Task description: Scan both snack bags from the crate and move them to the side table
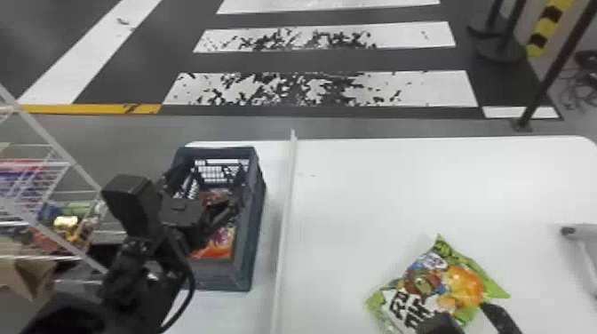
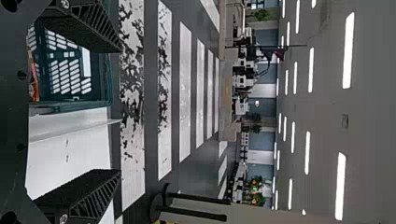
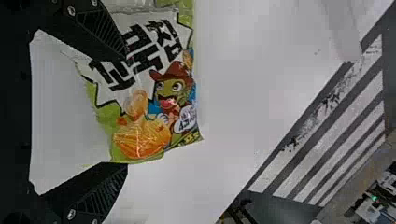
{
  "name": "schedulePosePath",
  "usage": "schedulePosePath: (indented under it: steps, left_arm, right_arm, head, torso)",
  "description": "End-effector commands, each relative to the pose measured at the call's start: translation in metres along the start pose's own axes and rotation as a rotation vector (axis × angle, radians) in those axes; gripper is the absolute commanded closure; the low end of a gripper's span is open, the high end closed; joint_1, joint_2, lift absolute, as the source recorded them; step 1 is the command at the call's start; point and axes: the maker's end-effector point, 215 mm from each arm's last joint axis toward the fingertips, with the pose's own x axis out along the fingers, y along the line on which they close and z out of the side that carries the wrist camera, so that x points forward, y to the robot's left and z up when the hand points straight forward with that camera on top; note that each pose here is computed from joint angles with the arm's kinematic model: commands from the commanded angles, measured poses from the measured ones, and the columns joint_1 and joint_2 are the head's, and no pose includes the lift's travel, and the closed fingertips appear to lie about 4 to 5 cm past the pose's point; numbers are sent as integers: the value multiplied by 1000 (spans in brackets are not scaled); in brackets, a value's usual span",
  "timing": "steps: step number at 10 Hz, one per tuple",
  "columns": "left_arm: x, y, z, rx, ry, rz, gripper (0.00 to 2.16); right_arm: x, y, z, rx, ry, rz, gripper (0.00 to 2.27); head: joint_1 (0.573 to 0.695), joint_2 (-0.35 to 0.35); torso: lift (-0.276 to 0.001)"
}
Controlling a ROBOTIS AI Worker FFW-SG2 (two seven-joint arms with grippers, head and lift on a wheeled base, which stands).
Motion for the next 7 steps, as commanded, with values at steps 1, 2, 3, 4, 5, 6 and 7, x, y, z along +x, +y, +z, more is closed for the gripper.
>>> schedulePosePath:
  steps: [1,2,3,4,5,6,7]
  left_arm:
    - [-1,1,-4,-1,9,-1,70]
    - [-1,0,-4,-1,9,-8,70]
    - [-1,-1,-3,-1,6,-10,70]
    - [-1,-1,-5,-1,10,-12,70]
    - [-1,-1,-6,-3,11,-11,70]
    - [-1,-1,-6,-1,13,-12,70]
    - [-1,-1,-7,-3,14,-11,70]
  right_arm:
    - [-5,11,-14,-51,76,18,124]
    - [-10,17,-25,-76,132,31,124]
    - [-19,21,-34,-99,190,48,124]
    - [-33,26,-39,-114,244,65,124]
    - [-48,33,-42,-122,281,89,124]
    - [-57,43,-40,-135,282,109,120]
    - [-59,49,-29,-140,258,117,120]
  head:
    - [695,153]
    - [695,160]
    - [695,162]
    - [695,162]
    - [695,165]
    - [695,171]
    - [695,170]
  torso:
    - [-29]
    - [-29]
    - [-29]
    - [-29]
    - [-29]
    - [-29]
    - [-29]
